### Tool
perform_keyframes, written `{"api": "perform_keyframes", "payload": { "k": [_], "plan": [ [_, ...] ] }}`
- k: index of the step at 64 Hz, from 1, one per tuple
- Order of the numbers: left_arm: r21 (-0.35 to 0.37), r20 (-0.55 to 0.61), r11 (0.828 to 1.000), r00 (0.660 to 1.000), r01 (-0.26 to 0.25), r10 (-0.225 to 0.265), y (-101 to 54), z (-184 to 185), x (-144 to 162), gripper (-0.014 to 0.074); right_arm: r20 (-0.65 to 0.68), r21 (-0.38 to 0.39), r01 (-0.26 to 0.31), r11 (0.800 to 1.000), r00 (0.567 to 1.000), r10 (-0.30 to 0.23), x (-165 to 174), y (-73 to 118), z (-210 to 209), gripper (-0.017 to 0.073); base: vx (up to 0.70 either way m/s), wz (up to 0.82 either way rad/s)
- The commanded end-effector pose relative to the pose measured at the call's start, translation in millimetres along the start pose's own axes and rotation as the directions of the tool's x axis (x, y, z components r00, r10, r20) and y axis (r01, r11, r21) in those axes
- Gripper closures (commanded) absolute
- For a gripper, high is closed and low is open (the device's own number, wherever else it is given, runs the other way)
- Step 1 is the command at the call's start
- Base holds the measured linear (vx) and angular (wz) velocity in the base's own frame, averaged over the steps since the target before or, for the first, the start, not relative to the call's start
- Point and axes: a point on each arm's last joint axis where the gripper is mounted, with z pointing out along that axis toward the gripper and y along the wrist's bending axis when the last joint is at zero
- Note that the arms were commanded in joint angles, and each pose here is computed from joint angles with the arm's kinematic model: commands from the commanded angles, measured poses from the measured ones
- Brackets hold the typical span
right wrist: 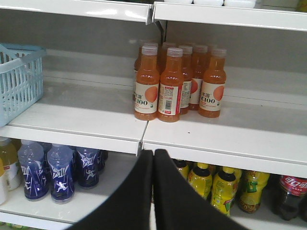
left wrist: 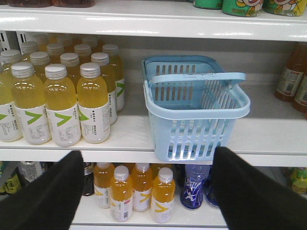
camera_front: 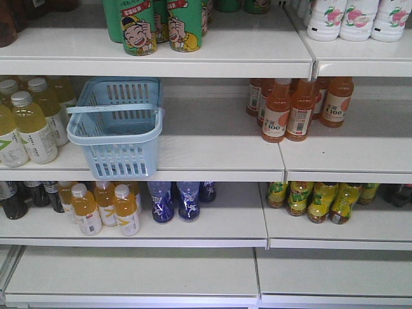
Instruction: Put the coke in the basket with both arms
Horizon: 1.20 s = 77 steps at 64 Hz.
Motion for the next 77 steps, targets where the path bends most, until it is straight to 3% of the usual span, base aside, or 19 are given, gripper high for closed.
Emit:
{"api": "perform_keyframes", "payload": {
  "k": [1, 5, 7, 10, 13, 14, 16, 19, 23, 30, 43, 51, 54, 60, 65, 74, 77],
  "plan": [
    [0.034, 0.112, 0.985, 0.979, 0.168, -0.171, -2.7, -1.9, -19.1, 0.0052, 0.081, 0.011, 0.006, 1.000, 0.997, -0.007, -4.9, -0.7, -0.7, 0.0569, 0.00, 0.00],
    [0.071, 0.128, 0.928, 0.919, 0.365, -0.372, -3.1, -2.3, -21.8, 0.0052, 0.081, 0.011, 0.006, 1.000, 0.997, -0.007, -4.9, -0.7, -0.7, 0.0569, 0.00, 0.00],
    [0.097, 0.129, 0.865, 0.856, 0.492, -0.501, -3.2, -2.5, -23.2, 0.0052, 0.081, 0.011, 0.006, 1.000, 0.997, -0.007, -4.9, -0.7, -0.7, 0.0569, 0.00, 0.00],
    [0.126, 0.125, 0.766, 0.756, 0.630, -0.643, -2.9, -2.5, -24.7, 0.0052, 0.081, 0.011, 0.006, 1.000, 0.997, -0.007, -4.9, -0.7, -0.7, 0.0569, 0.00, 0.00],
    [0.141, 0.115, 0.682, 0.673, 0.717, -0.731, -2.7, -1.0, -26.1, 0.0052, 0.081, 0.011, 0.006, 1.000, 0.997, -0.007, -4.9, -0.7, -0.7, 0.0569, 0.00, 0.00],
    [0.147, 0.117, 0.663, 0.652, 0.734, -0.749, -2.6, -0.8, -27.1, 0.0052, 0.081, 0.011, 0.006, 1.000, 0.997, -0.007, -4.9, -0.7, -0.7, 0.0569, 0.00, 0.00],
    [0.151, 0.111, 0.628, 0.618, 0.764, -0.778, -2.7, 0.6, -29.1, 0.0052, 0.081, 0.011, 0.006, 1.000, 0.997, -0.007, -4.9, -0.7, -0.7, 0.0569, 0.00, 0.00],
    [0.151, 0.096, 0.594, 0.586, 0.790, -0.805, -3.8, 3.2, -32.6, 0.0052, 0.081, 0.011, 0.006, 1.000, 0.997, -0.007, -4.9, -0.7, -0.7, 0.0569, 0.00, 0.00],
    [0.153, 0.080, 0.560, 0.555, 0.814, -0.828, -5.7, 7.7, -39.8, 0.0052, 0.081, 0.011, 0.006, 1.000, 0.997, -0.007, -4.9, -0.7, -0.7, 0.0569, 0.00, 0.00],
    [0.138, 0.009, 0.487, 0.490, 0.863, -0.871, -12.6, 20.5, -56.6, 0.0052, 0.081, 0.011, 0.006, 1.000, 0.997, -0.007, -4.9, -0.7, -0.7, 0.0569, 0.00, 0.00],
    [0.004, -0.146, 0.379, 0.375, 0.926, -0.916, -23.2, 70.1, -66.9, 0.0052, 0.081, 0.011, 0.006, 1.000, 0.997, -0.007, -4.9, -0.7, -0.7, 0.0569, 0.00, 0.00],
    [-0.076, -0.208, 0.279, 0.258, 0.957, -0.943, -31.1, 106.8, -67.3, 0.0052, 0.081, 0.011, 0.006, 1.000, 0.997, -0.007, -4.9, -0.7, -0.7, 0.0569, 0.00, 0.00],
    [-0.105, -0.223, 0.257, 0.229, 0.961, -0.948, -34.0, 122.4, -65.7, 0.0052, 0.081, 0.011, 0.006, 1.000, 0.997, -0.007, -4.9, -0.7, -0.7, 0.0569, 0.00, 0.00],
    [-0.138, -0.242, 0.232, 0.195, 0.963, -0.951, -39.6, 147.4, -65.2, 0.0052, 0.081, 0.011, 0.006, 1.000, 0.997, -0.007, -4.9, -0.7, -0.7, 0.0569, 0.00, 0.00],
    [-0.166, -0.254, 0.188, 0.143, 0.968, -0.957, -45.5, 169.7, -64.3, 0.0052, 0.081, 0.011, 0.006, 1.000, 0.997, -0.007, -4.9, -0.7, -0.7, 0.0569, 0.00, 0.00],
    [-0.219, -0.267, 0.132, 0.071, 0.967, -0.961, -53.2, 208.1, -57.8, 0.0052, 0.081, 0.011, 0.006, 1.000, 0.997, -0.007, -4.9, -0.7, -0.7, 0.0569, 0.00, 0.00],
    [-0.231, -0.276, 0.122, 0.055, 0.965, -0.960, -54.9, 219.2, -56.7, 0.0052, 0.081, 0.011, 0.006, 1.000, 0.997, -0.007, -4.9, -0.7, -0.7, 0.0569, 0.00, 0.00]
  ]
}}
